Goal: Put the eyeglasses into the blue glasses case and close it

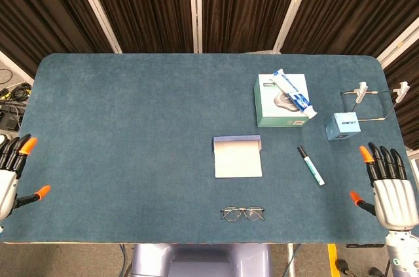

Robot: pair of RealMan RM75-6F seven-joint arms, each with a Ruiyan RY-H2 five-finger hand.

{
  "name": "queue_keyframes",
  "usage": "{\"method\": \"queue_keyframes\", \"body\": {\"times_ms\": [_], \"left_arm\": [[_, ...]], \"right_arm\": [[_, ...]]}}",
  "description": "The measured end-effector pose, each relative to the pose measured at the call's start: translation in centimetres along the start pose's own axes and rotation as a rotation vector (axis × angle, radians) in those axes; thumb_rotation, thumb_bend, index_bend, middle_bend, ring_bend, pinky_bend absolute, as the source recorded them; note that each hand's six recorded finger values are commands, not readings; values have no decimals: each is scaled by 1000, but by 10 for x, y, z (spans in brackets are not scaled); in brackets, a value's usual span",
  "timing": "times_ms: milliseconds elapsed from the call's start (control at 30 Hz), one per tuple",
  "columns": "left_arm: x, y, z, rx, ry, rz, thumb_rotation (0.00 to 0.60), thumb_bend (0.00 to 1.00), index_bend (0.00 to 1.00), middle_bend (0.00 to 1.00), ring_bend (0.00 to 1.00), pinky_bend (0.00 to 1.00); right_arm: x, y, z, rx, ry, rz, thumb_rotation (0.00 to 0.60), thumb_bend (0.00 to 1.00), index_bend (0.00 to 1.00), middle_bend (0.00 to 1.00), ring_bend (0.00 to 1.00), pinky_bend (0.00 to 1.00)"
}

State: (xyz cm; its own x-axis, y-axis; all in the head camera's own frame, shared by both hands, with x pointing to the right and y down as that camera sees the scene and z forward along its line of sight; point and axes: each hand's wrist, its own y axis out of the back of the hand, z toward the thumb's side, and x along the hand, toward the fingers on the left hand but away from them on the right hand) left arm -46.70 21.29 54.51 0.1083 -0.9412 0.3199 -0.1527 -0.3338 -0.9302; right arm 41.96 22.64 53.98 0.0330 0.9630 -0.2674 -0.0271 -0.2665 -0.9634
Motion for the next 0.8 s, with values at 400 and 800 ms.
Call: {"method": "queue_keyframes", "body": {"times_ms": [400, 800], "left_arm": [[2, -5, 2, 33, 15, -37, 600, 0, 0, 0, 0, 0], [3, -12, 1, 84, 63, -75, 600, 0, 0, 0, 0, 0]], "right_arm": [[-1, -21, 17, -17, 72, 149, 600, 0, 1, 0, 0, 0], [-39, -72, 137, -159, 450, 497, 600, 31, 400, 0, 0, 0]]}}
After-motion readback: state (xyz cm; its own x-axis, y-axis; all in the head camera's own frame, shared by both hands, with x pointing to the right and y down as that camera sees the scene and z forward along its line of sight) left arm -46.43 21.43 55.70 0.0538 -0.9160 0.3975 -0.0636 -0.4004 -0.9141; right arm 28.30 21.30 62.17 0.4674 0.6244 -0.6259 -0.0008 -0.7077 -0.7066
